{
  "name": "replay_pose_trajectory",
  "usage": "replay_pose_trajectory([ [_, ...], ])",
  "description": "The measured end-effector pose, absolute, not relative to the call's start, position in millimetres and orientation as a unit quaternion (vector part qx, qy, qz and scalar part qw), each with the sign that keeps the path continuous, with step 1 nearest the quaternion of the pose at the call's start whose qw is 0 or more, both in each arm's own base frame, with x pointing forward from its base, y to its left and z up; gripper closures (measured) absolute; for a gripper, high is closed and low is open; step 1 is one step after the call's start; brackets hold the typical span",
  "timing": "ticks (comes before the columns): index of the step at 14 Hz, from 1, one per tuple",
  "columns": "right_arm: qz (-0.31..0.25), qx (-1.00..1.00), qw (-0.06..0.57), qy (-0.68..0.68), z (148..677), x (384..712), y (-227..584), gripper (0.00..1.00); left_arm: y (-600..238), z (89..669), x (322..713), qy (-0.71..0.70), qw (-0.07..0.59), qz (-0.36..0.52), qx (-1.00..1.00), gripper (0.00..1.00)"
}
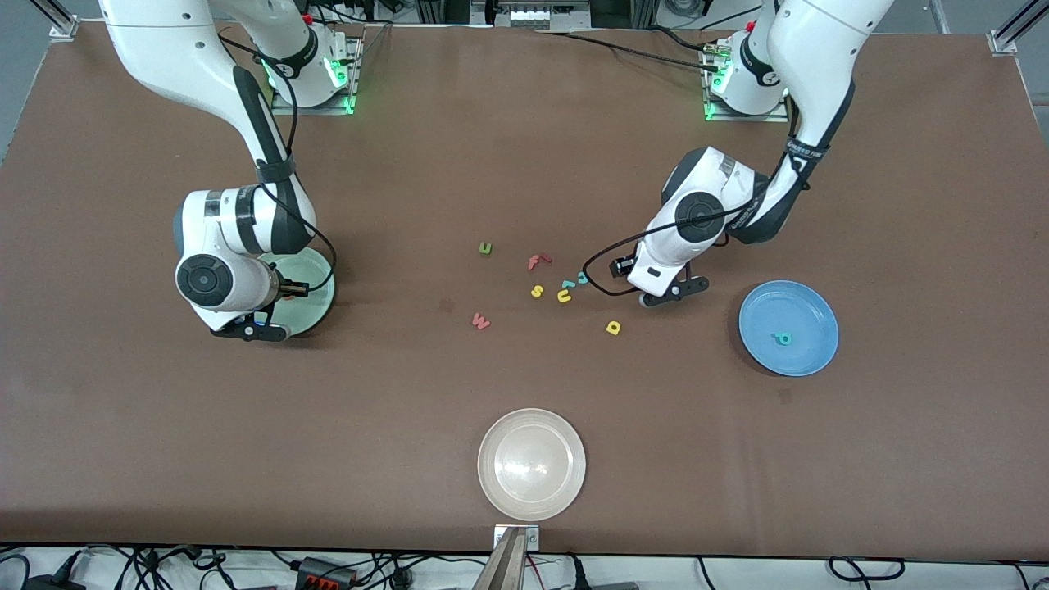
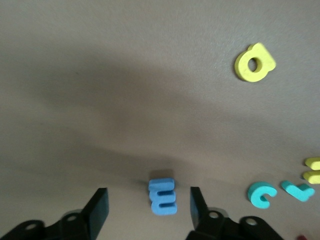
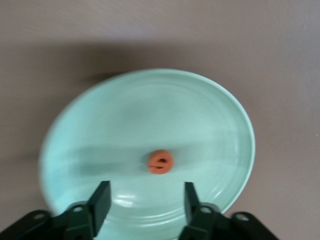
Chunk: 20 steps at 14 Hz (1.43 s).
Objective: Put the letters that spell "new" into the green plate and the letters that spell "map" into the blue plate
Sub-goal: 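Grasp blue m with the left gripper while the right gripper reaches green n, then lift m with the left gripper while the right gripper lifts green n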
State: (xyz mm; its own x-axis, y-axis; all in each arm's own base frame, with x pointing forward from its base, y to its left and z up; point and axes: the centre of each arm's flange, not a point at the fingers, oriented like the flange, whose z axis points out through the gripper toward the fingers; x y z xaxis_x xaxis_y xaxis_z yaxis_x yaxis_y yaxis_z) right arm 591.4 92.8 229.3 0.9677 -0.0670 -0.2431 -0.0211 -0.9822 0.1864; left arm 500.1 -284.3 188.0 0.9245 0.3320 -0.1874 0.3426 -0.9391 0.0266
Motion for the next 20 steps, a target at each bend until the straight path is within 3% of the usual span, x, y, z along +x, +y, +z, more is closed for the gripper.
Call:
replay_pose_trajectory([
  [1,-0.115,0.99,0.085,-0.01,243,593,113,0.19,-285,183,500,0.174,0.033,-0.089,0.98,0.28],
  [3,-0.103,0.993,0.052,0.009,261,586,167,0.0,-289,179,497,0.171,0.034,-0.089,0.981,0.41],
  [5,-0.094,0.995,0.001,0.016,264,571,228,0.0,-295,178,494,0.168,0.033,-0.09,0.981,0.41],
  [7,-0.084,0.996,-0.012,0.017,258,550,284,0.0,-297,177,491,0.166,0.032,-0.092,0.981,0.57],
  [13,-0.044,0.998,0.006,-0.052,208,480,404,0.1,-297,170,488,0.165,0.029,-0.097,0.981,0.67],
  [14,-0.043,0.997,0.009,-0.057,203,475,410,0.1,-297,170,488,0.165,0.029,-0.097,0.981,0.67],
  [15,-0.045,0.997,0.009,-0.061,200,471,414,0.16,-296,171,489,0.166,0.029,-0.097,0.981,0.73],
  [18,-0.049,0.996,0.0,-0.068,193,463,424,0.3,-292,176,493,0.164,0.02,-0.102,0.981,0.73],
  [20,-0.048,0.997,-0.003,-0.066,190,459,431,0.31,-276,198,507,0.132,-0.021,-0.101,0.986,0.73],
])
